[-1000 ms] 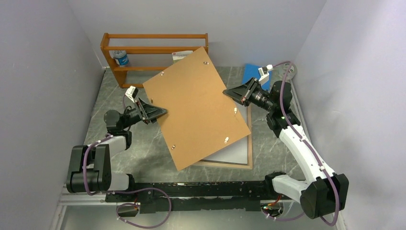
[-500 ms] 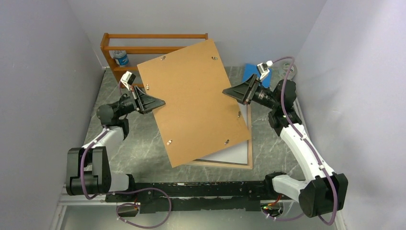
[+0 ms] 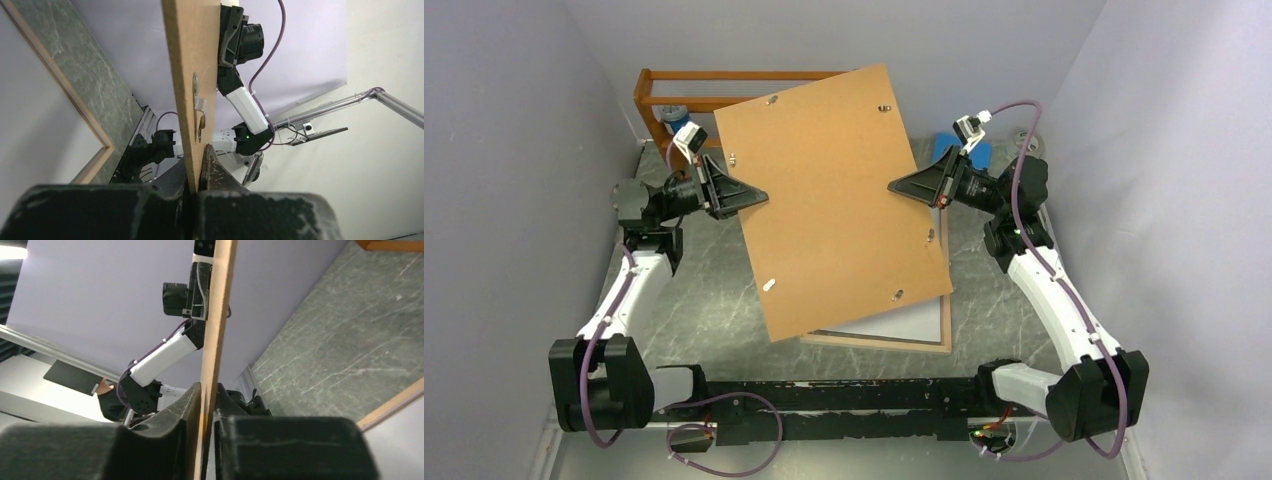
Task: Put the photo into the frame
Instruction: Turn over the photo frame item at the center of the board, then place the photo frame item in the photo frame.
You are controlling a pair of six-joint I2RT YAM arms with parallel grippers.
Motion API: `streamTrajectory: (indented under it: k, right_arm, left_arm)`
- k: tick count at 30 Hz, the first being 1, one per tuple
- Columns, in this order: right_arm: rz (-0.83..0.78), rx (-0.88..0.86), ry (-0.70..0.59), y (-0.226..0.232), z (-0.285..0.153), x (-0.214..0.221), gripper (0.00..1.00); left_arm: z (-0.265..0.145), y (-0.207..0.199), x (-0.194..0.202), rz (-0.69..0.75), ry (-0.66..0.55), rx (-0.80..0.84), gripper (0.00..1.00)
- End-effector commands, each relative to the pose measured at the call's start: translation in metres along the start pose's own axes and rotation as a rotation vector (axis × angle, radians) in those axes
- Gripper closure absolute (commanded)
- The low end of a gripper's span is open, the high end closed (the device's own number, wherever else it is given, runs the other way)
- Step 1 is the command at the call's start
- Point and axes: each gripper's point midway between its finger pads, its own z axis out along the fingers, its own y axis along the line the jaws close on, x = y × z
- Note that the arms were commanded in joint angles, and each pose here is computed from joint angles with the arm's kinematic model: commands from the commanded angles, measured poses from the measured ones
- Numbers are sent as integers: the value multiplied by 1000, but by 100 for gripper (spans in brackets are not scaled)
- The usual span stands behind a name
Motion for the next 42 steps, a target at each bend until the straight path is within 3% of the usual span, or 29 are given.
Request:
streamTrajectory:
  k: [1, 3, 5, 11, 16, 22, 30, 34, 42]
  right_arm:
    - [-30, -65, 35, 17, 3, 2, 90]
    - [-15, -46, 23, 9, 3, 3, 100]
    - [0, -9, 0, -2, 2, 5, 100]
    - [60, 72, -41, -35, -8, 19, 100]
    - [83, 166, -67, -55, -24, 34, 100]
    - [100, 294, -112, -88, -49, 50, 100]
    - [113, 453, -204, -124, -86, 53, 100]
    - [120, 521, -242, -139, -103, 54, 100]
    - [109, 601, -247, -158, -119, 61, 100]
  left_arm:
    - [4, 0, 1, 17, 30, -32, 98]
    - [4, 4, 0, 15, 29, -47, 96]
    - [4, 11, -1, 16, 23, -70, 85]
    - [-6, 62, 4, -22, -25, -299, 30]
    - [-21, 109, 10, -52, -51, -492, 14]
    - [-39, 160, 19, -75, -95, -644, 11]
    - [-52, 230, 38, -169, -80, -758, 20]
    - [-41, 255, 53, -205, -13, -773, 26]
    - [-10, 293, 68, -210, 126, -786, 28]
